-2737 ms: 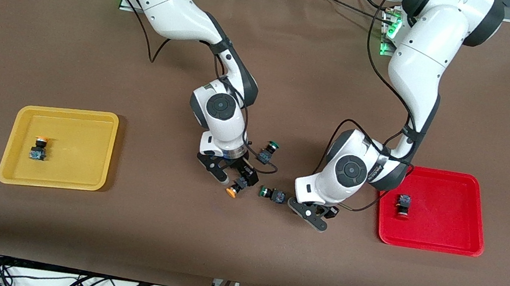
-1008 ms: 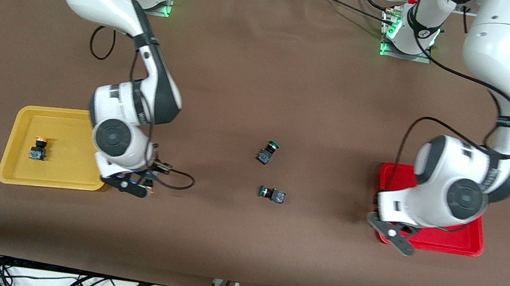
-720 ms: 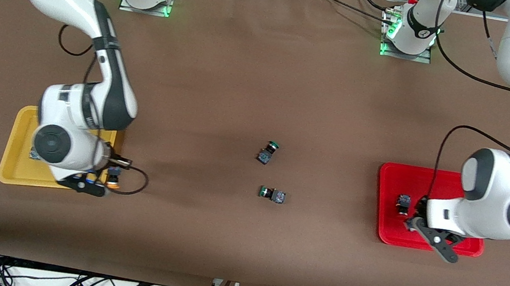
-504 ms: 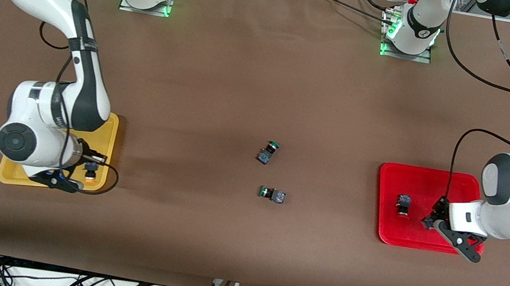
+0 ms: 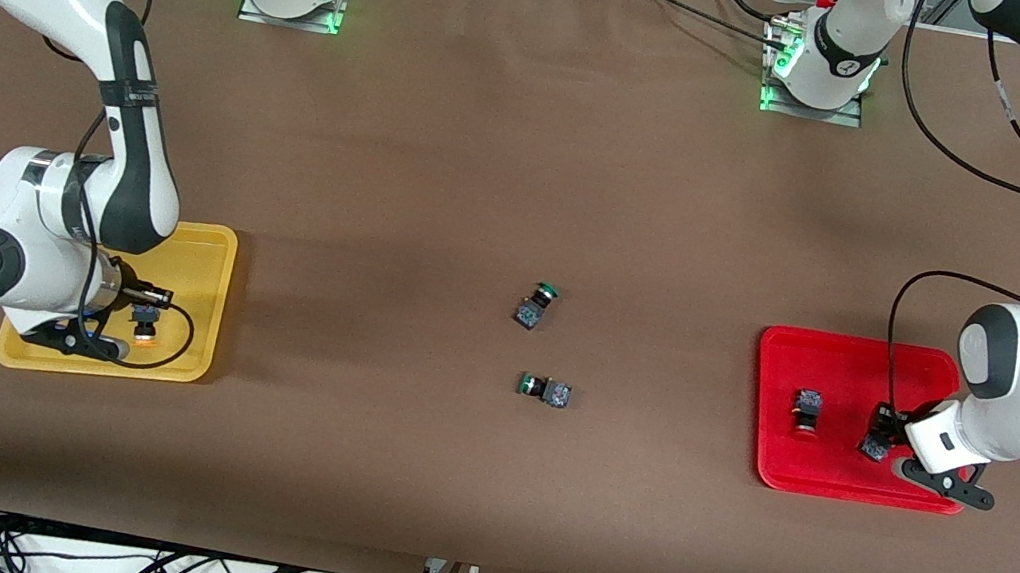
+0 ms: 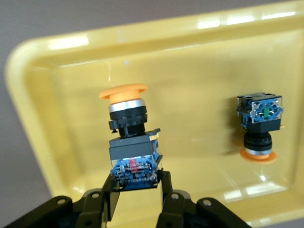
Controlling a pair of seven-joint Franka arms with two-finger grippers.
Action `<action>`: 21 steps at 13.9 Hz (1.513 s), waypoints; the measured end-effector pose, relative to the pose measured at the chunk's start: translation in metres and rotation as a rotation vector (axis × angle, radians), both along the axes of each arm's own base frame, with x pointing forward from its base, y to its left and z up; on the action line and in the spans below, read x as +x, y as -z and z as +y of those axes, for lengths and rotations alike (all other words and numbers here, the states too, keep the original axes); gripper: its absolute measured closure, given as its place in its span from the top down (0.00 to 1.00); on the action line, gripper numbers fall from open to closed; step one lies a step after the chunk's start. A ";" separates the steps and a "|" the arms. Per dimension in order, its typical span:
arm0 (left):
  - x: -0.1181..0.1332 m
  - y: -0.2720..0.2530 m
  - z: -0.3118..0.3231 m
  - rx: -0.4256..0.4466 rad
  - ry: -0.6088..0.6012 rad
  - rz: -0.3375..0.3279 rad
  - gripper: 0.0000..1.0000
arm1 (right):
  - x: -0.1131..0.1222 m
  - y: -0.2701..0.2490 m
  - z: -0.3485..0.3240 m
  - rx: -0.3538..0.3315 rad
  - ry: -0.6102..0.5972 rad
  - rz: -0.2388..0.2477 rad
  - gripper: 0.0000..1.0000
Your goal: Place red and yellow buttons in trays
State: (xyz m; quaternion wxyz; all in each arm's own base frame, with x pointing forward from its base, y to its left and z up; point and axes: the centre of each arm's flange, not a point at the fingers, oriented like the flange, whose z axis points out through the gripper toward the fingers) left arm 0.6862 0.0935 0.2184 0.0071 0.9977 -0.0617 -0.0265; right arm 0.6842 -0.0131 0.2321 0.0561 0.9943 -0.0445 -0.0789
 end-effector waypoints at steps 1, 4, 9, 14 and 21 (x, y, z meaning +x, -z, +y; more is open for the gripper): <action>0.000 0.001 -0.002 0.002 -0.075 0.002 0.41 | -0.007 0.010 -0.006 0.005 0.000 -0.015 0.39; -0.001 0.002 -0.006 0.008 -0.205 0.006 0.47 | -0.026 0.028 -0.012 0.023 0.010 -0.029 0.39; -0.001 0.001 -0.005 0.013 -0.286 0.005 0.96 | -0.033 0.029 -0.015 0.034 0.019 -0.044 0.46; 0.005 -0.085 -0.006 0.010 -0.286 -0.037 1.00 | -0.011 -0.020 -0.013 0.048 -0.081 -0.083 0.97; -0.036 -0.254 -0.049 -0.010 -0.221 -0.040 1.00 | 0.014 -0.155 -0.006 0.079 -0.212 -0.002 1.00</action>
